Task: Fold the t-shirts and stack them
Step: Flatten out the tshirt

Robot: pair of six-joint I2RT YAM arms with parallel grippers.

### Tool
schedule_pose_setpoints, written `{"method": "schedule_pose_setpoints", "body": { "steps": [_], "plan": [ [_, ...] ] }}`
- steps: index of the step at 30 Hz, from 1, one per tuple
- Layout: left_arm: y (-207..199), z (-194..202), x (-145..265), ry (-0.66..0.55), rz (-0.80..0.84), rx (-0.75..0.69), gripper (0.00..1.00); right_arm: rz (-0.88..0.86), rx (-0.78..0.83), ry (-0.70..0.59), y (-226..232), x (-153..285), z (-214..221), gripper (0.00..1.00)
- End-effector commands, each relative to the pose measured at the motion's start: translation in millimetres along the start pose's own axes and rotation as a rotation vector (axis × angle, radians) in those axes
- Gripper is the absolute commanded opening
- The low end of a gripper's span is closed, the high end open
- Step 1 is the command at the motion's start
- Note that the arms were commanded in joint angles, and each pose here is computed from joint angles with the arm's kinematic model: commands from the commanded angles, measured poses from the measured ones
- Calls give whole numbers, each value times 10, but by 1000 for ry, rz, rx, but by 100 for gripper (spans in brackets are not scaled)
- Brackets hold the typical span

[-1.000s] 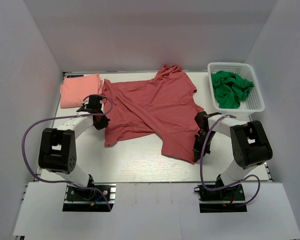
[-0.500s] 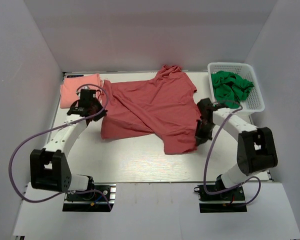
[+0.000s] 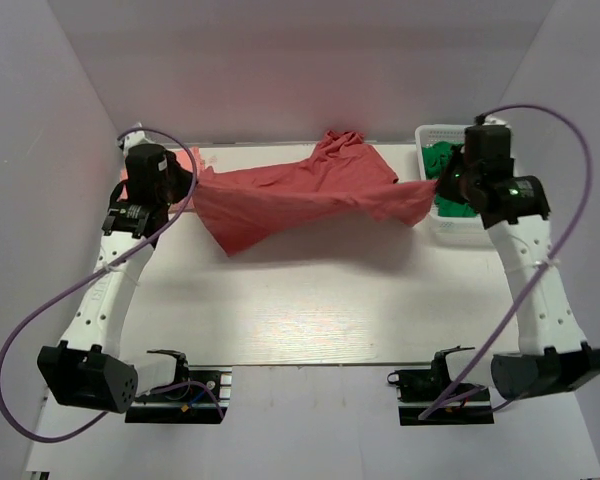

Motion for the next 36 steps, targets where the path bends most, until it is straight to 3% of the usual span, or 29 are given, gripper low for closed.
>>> {"method": "schedule_pose_setpoints", "body": {
  "steps": [1, 8, 10, 18, 28, 32, 36],
  "plan": [
    [-85, -591, 295, -187, -9, 8, 0, 0, -33, -277, -34, 519, -657, 0],
    [-425, -1344, 959, -401, 114, -5, 0, -141, -38, -571, 172, 1491, -1401, 0],
    [-497, -1545, 1188, -459, 138, -24, 0, -140, -28, -620, 161, 1645, -1502, 0],
    [-763, -2049, 2181, -632, 289, -48, 0, -290, 22, -950, 114, 2947, -1757, 0],
    [-692, -2100, 3396, -777, 418, -71, 0, -461, 105, -1268, -92, 4295, -1492, 0],
    [-730, -2014, 3731, -795, 506, -92, 0, -497, 128, -1314, -113, 4495, -1413, 0],
    [-709, -1980, 3731, -779, 498, -94, 0, -513, 138, -1308, -78, 4474, -1404, 0]
  ]
}}
Point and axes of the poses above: each gripper's point midway between its finger pads, its own x axis back along the fingers, its own y axis along the line the jaws close on, z = x × y, the point moved 1 cm from there along x, back along the fingers, and after that the axes turned 6 degrees about -x, right-handed, at the moved point
